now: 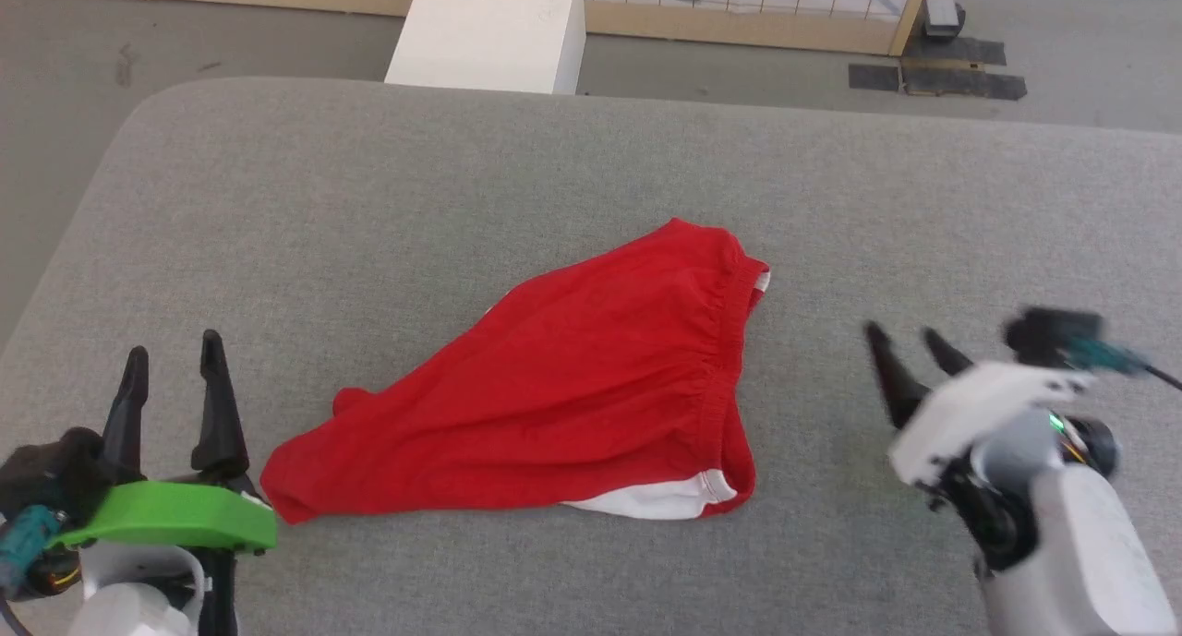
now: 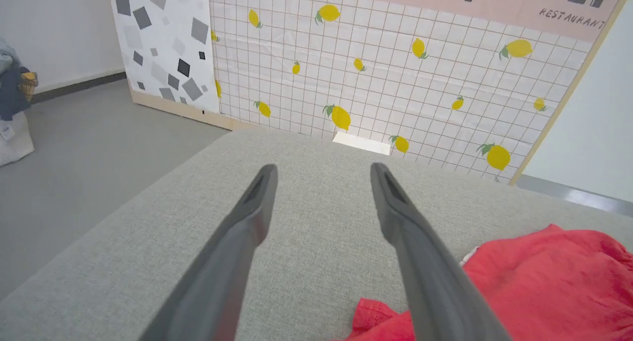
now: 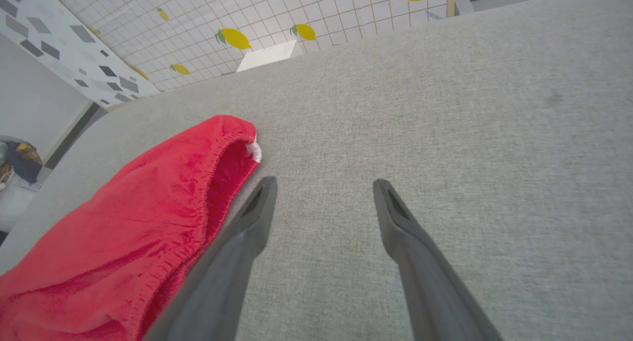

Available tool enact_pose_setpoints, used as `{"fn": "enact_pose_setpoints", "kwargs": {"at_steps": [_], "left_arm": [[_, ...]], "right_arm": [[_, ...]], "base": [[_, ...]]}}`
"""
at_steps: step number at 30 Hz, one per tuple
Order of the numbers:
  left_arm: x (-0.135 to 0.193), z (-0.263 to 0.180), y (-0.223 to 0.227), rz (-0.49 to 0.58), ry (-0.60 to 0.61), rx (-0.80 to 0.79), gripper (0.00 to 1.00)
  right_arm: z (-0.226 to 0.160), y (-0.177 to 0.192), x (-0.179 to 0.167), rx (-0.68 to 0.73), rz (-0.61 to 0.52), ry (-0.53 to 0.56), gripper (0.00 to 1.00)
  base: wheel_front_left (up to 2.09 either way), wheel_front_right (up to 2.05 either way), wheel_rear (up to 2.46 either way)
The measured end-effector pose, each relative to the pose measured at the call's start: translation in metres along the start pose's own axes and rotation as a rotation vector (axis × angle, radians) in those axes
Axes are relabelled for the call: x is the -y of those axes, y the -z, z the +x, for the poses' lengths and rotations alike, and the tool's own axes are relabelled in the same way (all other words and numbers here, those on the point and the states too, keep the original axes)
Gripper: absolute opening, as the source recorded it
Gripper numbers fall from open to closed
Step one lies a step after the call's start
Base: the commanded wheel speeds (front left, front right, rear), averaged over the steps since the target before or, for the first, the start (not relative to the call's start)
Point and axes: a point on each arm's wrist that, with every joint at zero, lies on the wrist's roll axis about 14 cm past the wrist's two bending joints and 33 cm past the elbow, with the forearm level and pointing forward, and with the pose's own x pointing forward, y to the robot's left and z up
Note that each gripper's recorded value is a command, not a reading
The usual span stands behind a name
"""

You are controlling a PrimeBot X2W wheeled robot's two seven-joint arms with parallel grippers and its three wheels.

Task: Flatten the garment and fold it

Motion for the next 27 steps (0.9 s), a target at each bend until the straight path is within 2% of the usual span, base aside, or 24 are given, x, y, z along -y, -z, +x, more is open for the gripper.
{"fn": "enact_pose_setpoints", "kwargs": {"at_steps": [4,9,14,18,19,20,27], "left_arm": [[0.008,-0.001,0.009,0.032,0.013,0.007,1.0],[0.014,-0.003,0.029,-0.004,0.007,-0.037,1.0],[0.01,-0.001,0.037,-0.018,-0.016,-0.053,1.0],[0.006,-0.001,0.041,-0.025,-0.032,-0.06,1.0],[0.004,-0.001,0.042,-0.017,-0.034,-0.061,1.0],[0.004,-0.001,0.042,-0.013,-0.034,-0.061,1.0],[0.009,0.003,0.042,-0.017,-0.016,-0.049,1.0]], "right_arm": [[0.019,0.006,-0.042,-0.122,-0.095,-0.111,1.0],[0.041,0.024,-0.07,-0.286,-0.295,-0.162,1.0],[0.053,0.048,-0.086,-0.385,-0.366,-0.208,1.0],[0.058,0.063,-0.096,-0.42,-0.374,-0.245,1.0],[0.059,0.069,-0.1,-0.433,-0.371,-0.261,0.09],[0.061,0.069,-0.101,-0.432,-0.369,-0.264,0.0],[0.085,0.031,-0.094,-0.338,-0.313,-0.223,0.0]], "base": [[0.0,0.0,0.0],[0.0,0.0,0.0],[0.0,0.0,0.0],[0.0,0.0,0.0],[0.0,0.0,0.0],[0.0,0.0,0.0],[0.0,0.0,0.0]]}}
